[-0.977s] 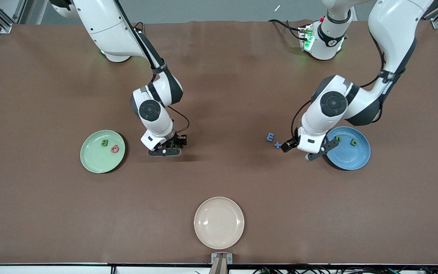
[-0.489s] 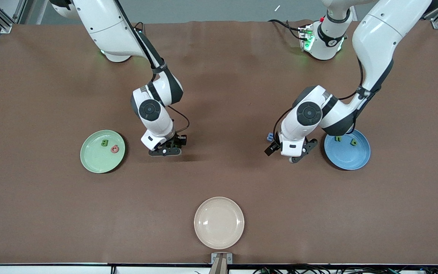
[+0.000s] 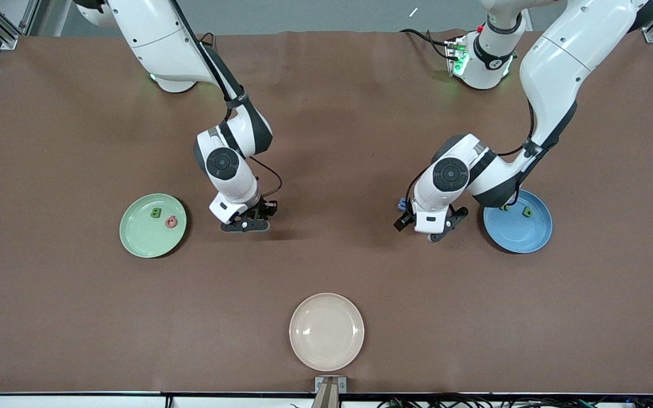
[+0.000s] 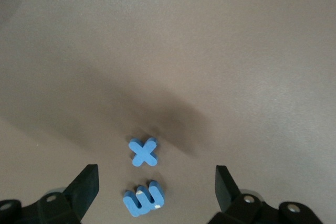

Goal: Sort upper and lower case letters into plates
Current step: 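Grasp blue x with the left gripper while the right gripper carries N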

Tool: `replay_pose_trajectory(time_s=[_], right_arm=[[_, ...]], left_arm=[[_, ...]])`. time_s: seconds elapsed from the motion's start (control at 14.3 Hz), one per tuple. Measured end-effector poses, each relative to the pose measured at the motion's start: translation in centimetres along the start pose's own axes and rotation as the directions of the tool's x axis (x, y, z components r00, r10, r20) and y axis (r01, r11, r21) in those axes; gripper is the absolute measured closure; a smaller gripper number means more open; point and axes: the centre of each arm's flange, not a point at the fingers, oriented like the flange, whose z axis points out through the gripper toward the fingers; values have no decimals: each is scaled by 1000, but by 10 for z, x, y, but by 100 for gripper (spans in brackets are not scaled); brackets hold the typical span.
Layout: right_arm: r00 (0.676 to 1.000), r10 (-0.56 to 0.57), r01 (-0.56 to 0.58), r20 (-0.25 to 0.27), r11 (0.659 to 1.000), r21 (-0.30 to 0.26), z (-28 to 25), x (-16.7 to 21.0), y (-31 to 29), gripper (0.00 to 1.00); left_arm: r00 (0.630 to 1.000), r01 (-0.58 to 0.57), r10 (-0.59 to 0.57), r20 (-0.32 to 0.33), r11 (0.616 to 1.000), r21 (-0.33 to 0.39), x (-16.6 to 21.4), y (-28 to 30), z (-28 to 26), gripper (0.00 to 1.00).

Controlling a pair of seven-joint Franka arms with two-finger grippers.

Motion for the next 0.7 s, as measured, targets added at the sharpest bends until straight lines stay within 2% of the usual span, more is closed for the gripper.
replay_pose_trajectory(time_s=[0.28, 0.56, 0.7], right_arm=[[998, -7, 8, 63, 1000, -20, -27, 29, 43, 67], [991, -75, 76, 113, 997, -1, -70, 60, 127, 67], [983, -127, 127, 135, 992, 15, -81, 67, 170, 67]], left_arm=[[1000, 8, -8, 2, 1000, -25, 3, -7, 10, 4], [1000, 11, -11, 4, 1000, -26, 4, -10, 14, 7], [1000, 11, -11, 4, 1000, -25, 3, -11, 15, 11]])
